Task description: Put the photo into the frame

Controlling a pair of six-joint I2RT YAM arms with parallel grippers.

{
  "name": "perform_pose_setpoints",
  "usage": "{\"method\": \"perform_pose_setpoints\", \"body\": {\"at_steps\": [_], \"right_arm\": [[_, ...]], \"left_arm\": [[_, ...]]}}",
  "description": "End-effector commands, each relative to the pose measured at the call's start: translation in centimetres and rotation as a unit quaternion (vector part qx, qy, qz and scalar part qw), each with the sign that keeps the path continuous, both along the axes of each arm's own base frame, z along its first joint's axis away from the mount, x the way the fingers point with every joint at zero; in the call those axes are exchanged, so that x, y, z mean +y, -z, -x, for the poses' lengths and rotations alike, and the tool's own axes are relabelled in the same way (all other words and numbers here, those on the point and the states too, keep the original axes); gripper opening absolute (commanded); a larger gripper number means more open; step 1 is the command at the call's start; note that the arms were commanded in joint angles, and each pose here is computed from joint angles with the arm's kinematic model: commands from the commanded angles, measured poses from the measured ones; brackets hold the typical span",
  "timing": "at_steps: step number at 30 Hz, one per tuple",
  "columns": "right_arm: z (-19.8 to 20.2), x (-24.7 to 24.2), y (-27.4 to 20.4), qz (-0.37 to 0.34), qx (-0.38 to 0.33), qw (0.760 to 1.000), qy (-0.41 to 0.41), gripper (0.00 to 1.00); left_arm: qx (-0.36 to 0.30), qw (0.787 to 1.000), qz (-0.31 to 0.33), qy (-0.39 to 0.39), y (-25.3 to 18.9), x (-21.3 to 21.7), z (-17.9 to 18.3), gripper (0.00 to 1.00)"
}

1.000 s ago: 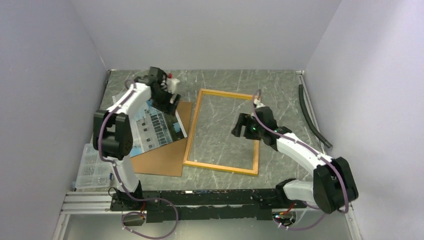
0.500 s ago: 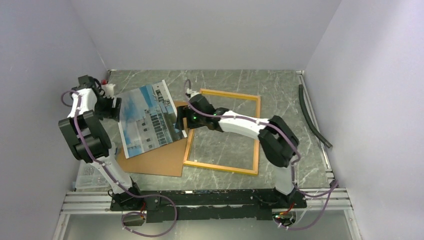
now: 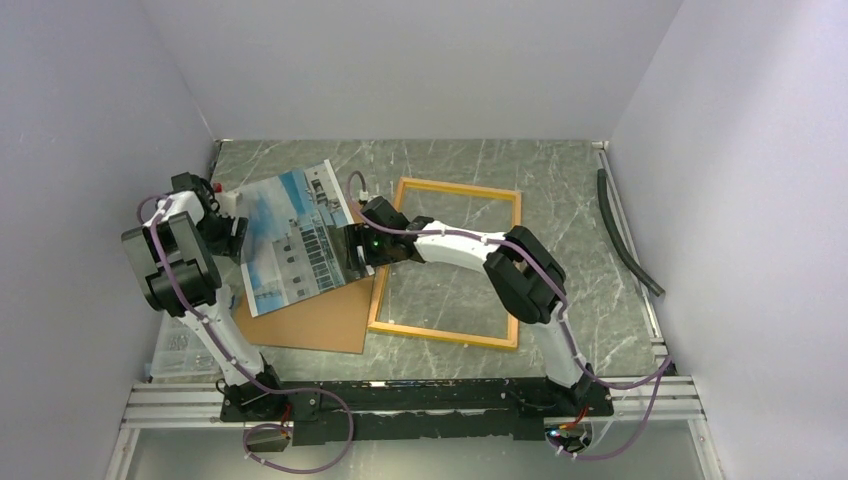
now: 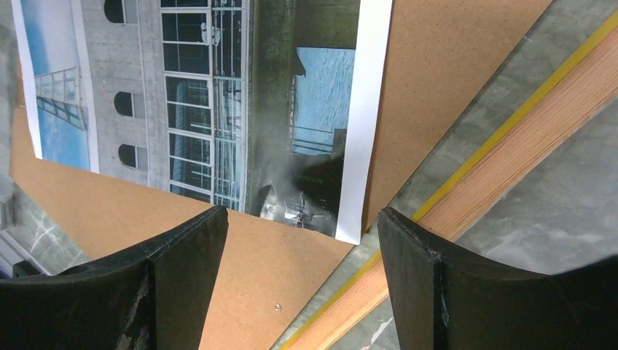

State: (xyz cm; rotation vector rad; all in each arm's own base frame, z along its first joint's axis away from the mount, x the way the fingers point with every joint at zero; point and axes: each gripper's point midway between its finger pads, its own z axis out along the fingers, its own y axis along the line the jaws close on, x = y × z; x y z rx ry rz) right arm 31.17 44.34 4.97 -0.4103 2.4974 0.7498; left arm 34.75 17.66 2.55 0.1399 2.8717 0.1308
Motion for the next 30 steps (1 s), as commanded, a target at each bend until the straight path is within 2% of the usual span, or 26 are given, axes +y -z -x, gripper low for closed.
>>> {"method": "perform_pose_setpoints", "body": {"at_steps": [1, 10, 14, 23, 30], "right_arm": [[-0.9, -0.1, 0.1, 0.022, 0.001, 1.0, 0.013, 0.79], [0.2, -0.6, 1.6, 0.046, 0.025, 0.999, 0.013, 0.78], [0.9, -0.3, 1.2, 0.028, 0.037, 0.999, 0.012, 0.77], [1.8, 1.7, -3.9, -0.076, 0.04, 0.996, -0.004, 0.75], [2.0, 2.6, -8.6, -0.197, 0.041, 0.979, -0.015, 0.76]], "left_arm": [[-0.006, 1.0, -0.008, 0.009, 0.8, -0.8, -0.5, 0.78], [-0.001, 0.999, 0.004, 0.036, 1.9, -4.3, -0.7, 0.76], [0.001, 0.999, 0.008, 0.039, 2.2, -4.8, -0.7, 0.75], [0.005, 0.999, 0.01, 0.042, 2.7, -5.0, -0.1, 0.73], [0.006, 0.999, 0.013, 0.048, 2.7, -5.4, 0.0, 0.73]]}}
